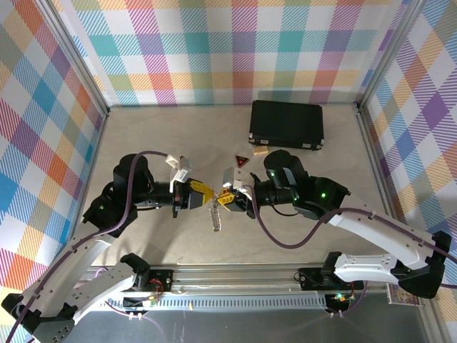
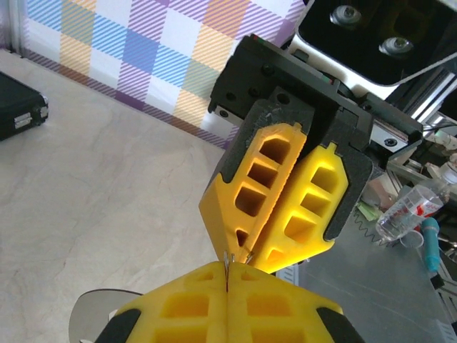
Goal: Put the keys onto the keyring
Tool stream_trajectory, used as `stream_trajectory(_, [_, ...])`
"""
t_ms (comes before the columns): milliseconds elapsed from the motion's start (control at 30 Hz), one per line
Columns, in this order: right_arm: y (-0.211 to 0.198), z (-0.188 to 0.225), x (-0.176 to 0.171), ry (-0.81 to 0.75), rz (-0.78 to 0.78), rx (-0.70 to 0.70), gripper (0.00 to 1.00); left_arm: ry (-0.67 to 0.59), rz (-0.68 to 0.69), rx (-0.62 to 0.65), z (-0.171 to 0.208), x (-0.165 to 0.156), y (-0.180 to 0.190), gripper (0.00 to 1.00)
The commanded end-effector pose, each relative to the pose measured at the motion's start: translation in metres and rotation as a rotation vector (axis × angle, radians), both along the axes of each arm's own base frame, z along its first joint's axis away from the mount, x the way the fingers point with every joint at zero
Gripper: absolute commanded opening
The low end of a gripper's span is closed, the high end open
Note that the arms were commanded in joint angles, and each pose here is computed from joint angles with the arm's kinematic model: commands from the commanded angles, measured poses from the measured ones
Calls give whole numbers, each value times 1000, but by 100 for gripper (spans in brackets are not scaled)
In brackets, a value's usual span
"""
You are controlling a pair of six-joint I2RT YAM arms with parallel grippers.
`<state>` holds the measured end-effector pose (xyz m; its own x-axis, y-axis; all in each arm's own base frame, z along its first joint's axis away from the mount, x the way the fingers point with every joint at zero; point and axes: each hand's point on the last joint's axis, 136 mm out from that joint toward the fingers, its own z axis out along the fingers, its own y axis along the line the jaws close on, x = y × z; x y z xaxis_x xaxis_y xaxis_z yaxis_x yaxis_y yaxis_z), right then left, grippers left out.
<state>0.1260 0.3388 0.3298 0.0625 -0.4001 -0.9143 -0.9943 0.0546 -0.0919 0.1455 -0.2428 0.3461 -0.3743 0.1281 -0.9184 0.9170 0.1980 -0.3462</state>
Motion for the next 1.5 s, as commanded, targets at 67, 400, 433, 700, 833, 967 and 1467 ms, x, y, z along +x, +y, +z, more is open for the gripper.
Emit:
stream_trajectory(67, [-6, 9, -6, -2, -6, 33, 15, -94, 17, -80, 24, 2, -1, 0])
stream_trajectory(400, [-12, 36, 2, 16, -91, 104, 32, -135, 79, -141, 30, 10, 2, 0])
stream_trajectory(433, [-13, 38, 5, 20, -114, 109, 34, -139, 84, -146, 31, 11, 3, 0])
stream_trajectory(700, [-22, 63, 15, 139, -154, 183, 51, -189, 98, -192, 47, 11, 4, 0])
stream_trajectory(833, [-28, 80, 15, 196, -142, 220, 56, -212, 101, -197, 53, 11, 5, 0])
stream_trajectory(967, [-33, 92, 21, 253, -136, 248, 57, -220, 90, -176, 51, 11, 4, 0])
stream_trajectory(1467, [-32, 100, 24, 347, -35, 235, 65, -245, 72, -158, 55, 14, 0, 0])
